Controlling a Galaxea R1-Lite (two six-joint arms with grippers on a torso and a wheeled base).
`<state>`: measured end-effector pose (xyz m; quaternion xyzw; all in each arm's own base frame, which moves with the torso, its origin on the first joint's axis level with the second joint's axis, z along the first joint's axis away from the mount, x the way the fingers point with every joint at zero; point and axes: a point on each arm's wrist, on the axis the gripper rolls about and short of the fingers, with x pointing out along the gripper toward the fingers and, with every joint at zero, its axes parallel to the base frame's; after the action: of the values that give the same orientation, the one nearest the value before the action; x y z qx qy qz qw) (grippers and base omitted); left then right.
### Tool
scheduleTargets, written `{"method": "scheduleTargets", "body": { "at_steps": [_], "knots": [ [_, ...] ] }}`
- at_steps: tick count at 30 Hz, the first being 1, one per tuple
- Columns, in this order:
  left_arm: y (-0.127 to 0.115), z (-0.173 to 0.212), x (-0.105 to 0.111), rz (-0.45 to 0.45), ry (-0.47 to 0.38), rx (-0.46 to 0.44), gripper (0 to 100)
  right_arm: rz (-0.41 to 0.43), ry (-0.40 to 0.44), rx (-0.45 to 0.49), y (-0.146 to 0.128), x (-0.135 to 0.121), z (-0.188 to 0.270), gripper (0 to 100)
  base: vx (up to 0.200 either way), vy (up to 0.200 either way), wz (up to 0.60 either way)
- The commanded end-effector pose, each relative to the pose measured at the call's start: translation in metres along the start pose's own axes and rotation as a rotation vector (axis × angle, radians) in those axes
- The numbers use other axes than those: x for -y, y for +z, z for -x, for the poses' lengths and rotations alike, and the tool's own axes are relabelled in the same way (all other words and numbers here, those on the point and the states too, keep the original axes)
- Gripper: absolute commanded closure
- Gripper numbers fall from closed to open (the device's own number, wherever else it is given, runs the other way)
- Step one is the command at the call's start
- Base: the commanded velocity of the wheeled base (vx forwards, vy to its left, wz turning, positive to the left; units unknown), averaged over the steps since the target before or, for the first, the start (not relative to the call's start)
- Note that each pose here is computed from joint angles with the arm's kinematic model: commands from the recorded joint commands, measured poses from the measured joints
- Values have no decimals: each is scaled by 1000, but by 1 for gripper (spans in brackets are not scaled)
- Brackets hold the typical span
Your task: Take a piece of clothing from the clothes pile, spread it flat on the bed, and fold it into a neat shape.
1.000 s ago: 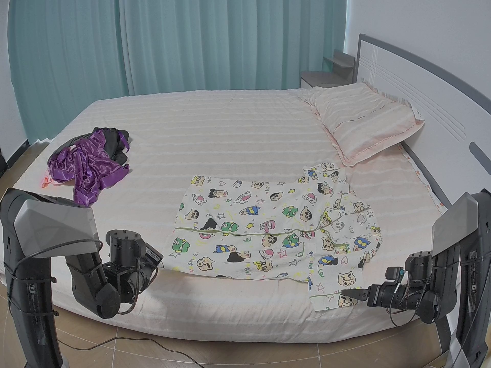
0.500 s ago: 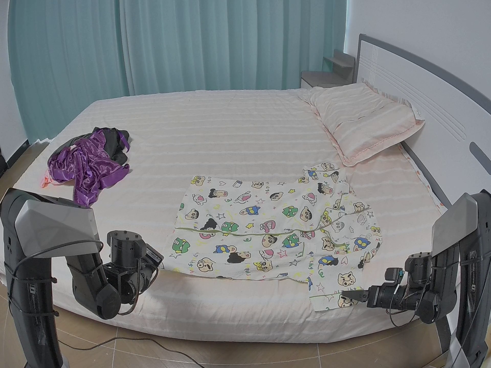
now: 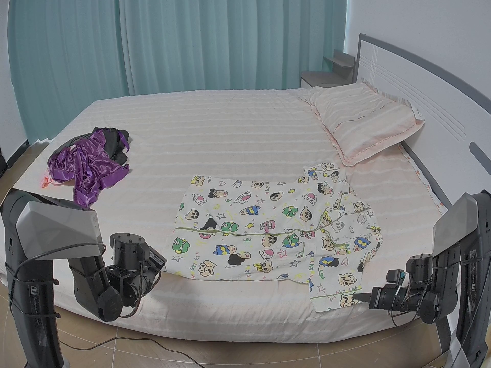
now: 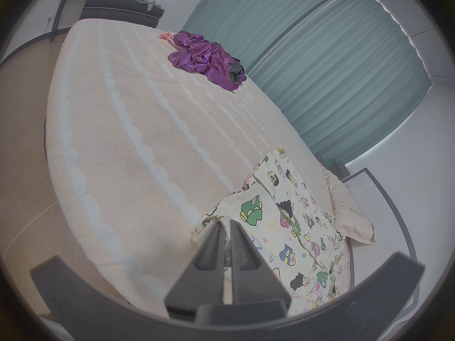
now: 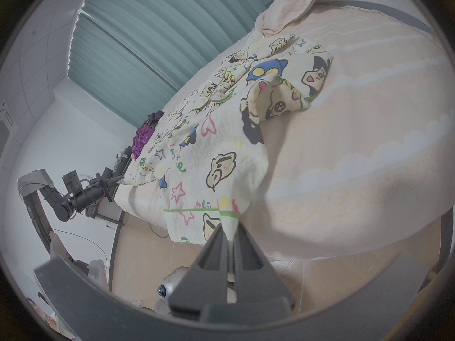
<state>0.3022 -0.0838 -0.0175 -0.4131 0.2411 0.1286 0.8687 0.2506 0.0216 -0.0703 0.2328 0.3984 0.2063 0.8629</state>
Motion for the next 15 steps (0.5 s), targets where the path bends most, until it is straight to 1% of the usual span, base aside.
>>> {"method": "scheduleTargets", "body": {
  "at_steps": [1, 7, 12, 15],
  "knots": [
    [0, 0, 0, 0, 1, 0, 100, 11, 4, 18, 2, -1, 1, 100, 0, 0, 0],
    [0, 2, 0, -1, 0, -1, 100, 12, 4, 16, 1, -4, 6, 100, 0, 0, 0],
    [-5, 10, -2, -16, 8, -24, 100, 16, 14, 29, 4, -14, 23, 100, 0, 0, 0],
    [-8, 19, -1, -28, 1, -36, 100, 8, 38, 29, 2, -22, 43, 100, 0, 0, 0]
  ]
}}
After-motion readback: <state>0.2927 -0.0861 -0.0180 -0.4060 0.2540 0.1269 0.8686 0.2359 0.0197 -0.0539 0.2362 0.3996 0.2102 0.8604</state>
